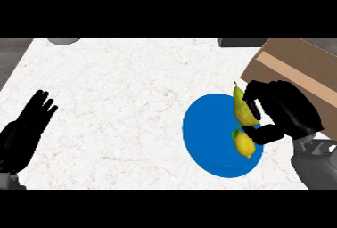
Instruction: Pick the pear from the plate and place it in the cardboard box
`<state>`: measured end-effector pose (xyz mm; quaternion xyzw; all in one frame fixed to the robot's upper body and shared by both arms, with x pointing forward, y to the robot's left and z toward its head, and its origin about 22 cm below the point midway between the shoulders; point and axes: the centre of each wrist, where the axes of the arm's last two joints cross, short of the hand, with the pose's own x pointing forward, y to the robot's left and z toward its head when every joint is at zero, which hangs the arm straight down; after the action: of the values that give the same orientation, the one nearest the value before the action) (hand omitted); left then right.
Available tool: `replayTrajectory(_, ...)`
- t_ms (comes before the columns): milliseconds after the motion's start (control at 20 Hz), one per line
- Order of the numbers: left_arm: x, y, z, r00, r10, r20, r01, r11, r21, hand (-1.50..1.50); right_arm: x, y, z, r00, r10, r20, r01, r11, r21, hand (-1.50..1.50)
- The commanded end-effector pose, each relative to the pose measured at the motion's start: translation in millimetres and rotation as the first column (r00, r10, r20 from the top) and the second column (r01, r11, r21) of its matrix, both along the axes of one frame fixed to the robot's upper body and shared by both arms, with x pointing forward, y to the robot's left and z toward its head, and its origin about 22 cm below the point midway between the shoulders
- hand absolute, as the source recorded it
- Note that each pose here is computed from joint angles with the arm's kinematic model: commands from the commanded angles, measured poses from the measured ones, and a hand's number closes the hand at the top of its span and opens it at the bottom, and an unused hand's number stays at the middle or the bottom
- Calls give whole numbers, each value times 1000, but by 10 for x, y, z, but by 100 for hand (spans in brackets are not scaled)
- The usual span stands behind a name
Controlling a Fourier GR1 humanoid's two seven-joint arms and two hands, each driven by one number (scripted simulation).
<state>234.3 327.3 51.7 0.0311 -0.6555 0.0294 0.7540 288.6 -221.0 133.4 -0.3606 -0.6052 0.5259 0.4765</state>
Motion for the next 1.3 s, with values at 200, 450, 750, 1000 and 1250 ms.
replayTrajectory(200,-25,144,17,1000,1,20,-1,1000,7,0,-283,-311,886,944,-220,244,196,973,120,150)
replayTrajectory(450,232,3,-24,1000,-10,10,10,1000,3,0,-59,-525,1073,907,-336,253,298,938,178,150)
replayTrajectory(750,71,-83,-60,1000,2,21,-2,1000,9,0,209,-919,1226,888,-386,249,357,921,154,150)
replayTrajectory(1000,192,-101,-28,1000,-19,5,19,1000,19,0,402,-1011,1025,904,-356,235,344,934,95,150)
replayTrajectory(1250,10,-18,57,999,-33,23,33,999,10,0,691,-1294,712,905,-344,252,322,938,125,150)
